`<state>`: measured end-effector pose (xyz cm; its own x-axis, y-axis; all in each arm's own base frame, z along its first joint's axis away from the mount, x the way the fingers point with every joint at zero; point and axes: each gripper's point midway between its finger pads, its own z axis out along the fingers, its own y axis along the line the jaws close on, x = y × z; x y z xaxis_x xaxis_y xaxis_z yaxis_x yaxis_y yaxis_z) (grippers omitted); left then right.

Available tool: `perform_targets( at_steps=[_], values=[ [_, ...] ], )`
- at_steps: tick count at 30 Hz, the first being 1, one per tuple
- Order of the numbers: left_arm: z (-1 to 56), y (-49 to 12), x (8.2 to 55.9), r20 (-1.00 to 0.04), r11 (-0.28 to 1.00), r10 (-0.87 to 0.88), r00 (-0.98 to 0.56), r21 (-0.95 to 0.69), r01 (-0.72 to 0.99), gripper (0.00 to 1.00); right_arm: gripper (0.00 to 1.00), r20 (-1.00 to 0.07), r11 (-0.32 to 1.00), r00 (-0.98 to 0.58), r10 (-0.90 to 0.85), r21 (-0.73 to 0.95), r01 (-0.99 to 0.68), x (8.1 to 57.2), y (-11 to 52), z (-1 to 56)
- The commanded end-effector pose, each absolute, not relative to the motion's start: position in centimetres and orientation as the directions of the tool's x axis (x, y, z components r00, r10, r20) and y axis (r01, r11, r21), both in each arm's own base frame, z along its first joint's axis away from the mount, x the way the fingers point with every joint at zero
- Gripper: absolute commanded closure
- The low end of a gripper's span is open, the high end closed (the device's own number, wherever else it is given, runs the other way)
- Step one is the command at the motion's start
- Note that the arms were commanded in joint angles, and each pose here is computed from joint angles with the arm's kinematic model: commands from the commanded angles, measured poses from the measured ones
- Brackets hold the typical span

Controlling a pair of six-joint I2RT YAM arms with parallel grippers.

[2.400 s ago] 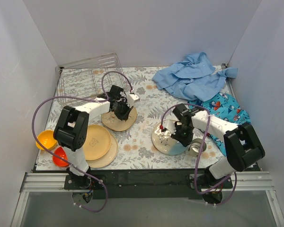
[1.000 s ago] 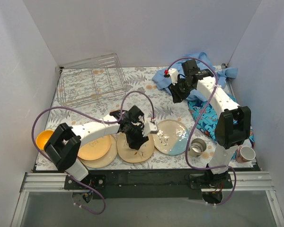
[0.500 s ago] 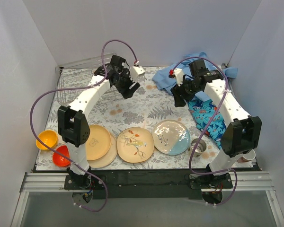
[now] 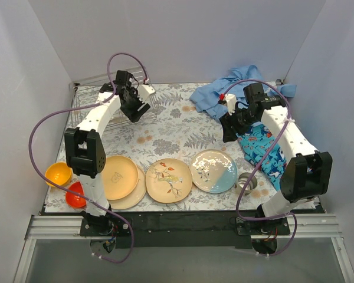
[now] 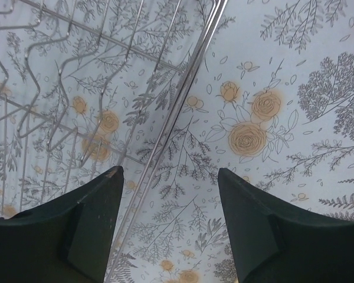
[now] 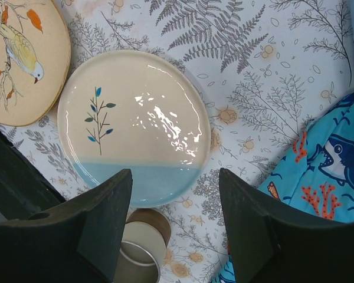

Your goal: Load the mixed dishes into the dish rack

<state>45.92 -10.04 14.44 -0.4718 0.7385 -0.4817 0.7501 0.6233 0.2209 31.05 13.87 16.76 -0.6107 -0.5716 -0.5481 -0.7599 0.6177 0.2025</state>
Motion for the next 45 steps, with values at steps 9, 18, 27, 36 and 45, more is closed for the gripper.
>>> perform_targets(
  at_steps=[9, 18, 27, 36, 45],
  values=[
    [14.6, -8.1, 45.9, -0.414, 0.614, 0.77, -0.485, 0.278, 0.738, 0.61, 0.36, -0.584, 0.615, -0.609, -0.537, 0.223, -0.757, 30.8, 14.1, 17.5],
    [13.2, -10.5, 43.8, -0.342, 0.589, 0.787, -0.513, 0.17, 0.79, 0.8, 0.38, -0.576, 0.621, -0.621, -0.532, 0.233, -0.748, 30.3, 14.0, 16.6],
    [16.3, -13.1, 45.0, -0.449, 0.585, 0.77, -0.454, 0.214, 0.782, 0.51, 0.38, -0.582, 0.62, -0.617, -0.53, 0.231, -0.75, 30.1, 13.9, 16.9],
    [18.4, -10.8, 45.9, -0.454, 0.583, 0.79, -0.411, 0.352, 0.732, 0.49, 0.38, -0.572, 0.615, -0.63, -0.525, 0.257, -0.745, 30.1, 14.2, 16.3],
    [13.8, -6.8, 47.2, -0.345, 0.592, 0.805, -0.483, 0.4, 0.7, 0.48, 0.38, -0.571, 0.617, -0.634, -0.522, 0.261, -0.743, 30.4, 14.3, 16.4]
  ],
)
